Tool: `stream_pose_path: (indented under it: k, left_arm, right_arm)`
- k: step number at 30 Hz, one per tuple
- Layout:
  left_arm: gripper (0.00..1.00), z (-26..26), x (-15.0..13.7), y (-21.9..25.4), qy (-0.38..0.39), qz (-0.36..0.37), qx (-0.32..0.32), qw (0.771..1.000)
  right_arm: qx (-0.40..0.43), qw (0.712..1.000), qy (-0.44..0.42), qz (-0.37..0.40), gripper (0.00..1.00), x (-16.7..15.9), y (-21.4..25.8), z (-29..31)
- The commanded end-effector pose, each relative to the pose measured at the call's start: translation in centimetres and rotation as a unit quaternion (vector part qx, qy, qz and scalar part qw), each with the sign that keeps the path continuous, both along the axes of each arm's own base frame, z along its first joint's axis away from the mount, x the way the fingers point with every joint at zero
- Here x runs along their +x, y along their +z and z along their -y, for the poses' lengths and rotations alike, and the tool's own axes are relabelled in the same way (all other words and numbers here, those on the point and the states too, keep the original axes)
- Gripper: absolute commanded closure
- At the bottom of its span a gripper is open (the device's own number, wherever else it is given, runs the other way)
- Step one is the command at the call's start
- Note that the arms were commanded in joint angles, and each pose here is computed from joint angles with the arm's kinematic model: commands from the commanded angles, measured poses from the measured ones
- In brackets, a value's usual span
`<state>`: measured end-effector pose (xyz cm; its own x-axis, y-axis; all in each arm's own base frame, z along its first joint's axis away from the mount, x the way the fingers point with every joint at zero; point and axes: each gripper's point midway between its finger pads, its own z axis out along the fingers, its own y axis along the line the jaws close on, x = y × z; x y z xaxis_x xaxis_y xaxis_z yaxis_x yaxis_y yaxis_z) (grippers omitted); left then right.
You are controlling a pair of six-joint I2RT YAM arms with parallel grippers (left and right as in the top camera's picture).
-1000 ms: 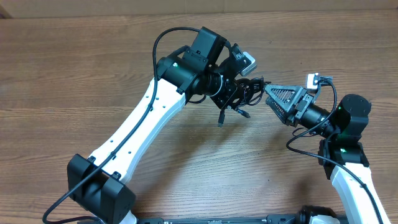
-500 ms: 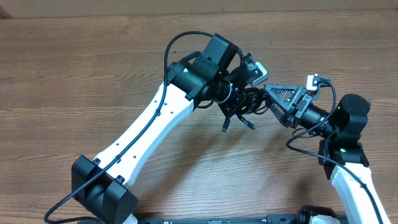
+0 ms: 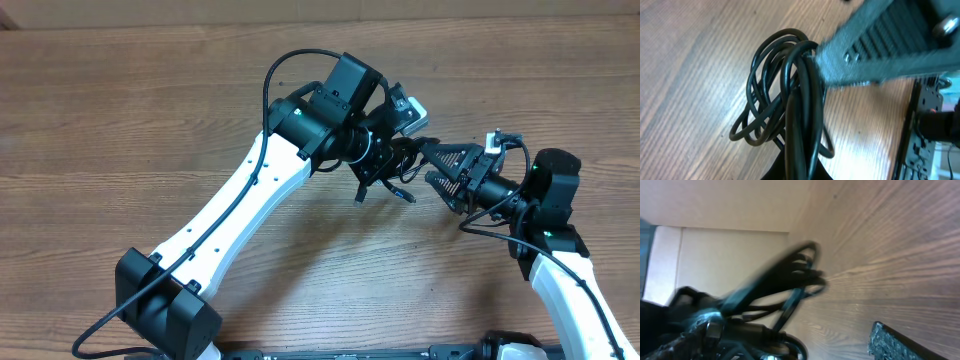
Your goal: Untangle cables
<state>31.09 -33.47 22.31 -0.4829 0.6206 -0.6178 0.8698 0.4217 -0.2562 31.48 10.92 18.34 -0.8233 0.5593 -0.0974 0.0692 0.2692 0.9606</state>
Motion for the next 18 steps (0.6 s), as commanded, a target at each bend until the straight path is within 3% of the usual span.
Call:
stream_pose_path:
  k: [1, 7, 18]
  left_arm:
    - [0.96, 1.1, 0.1, 1.6, 0.000, 0.000, -0.037, 0.999]
    - [0.96, 2.7, -0.6, 3.6, -0.040, -0.006, -0.102, 0.994]
    - [0.96, 1.5, 0.8, 3.5, -0.005, -0.018, -0.100, 0.995]
  right_arm:
    - [-0.017, 1.000, 0.004, 0.008, 0.09, 0.2, -0.3, 0.0]
    - [-0.022, 1.000, 0.007, 0.012, 0.10, 0.2, -0.4, 0.0]
    - [-0.005, 0.999, 0.036, 0.016, 0.14, -0.6, 0.1, -0.7]
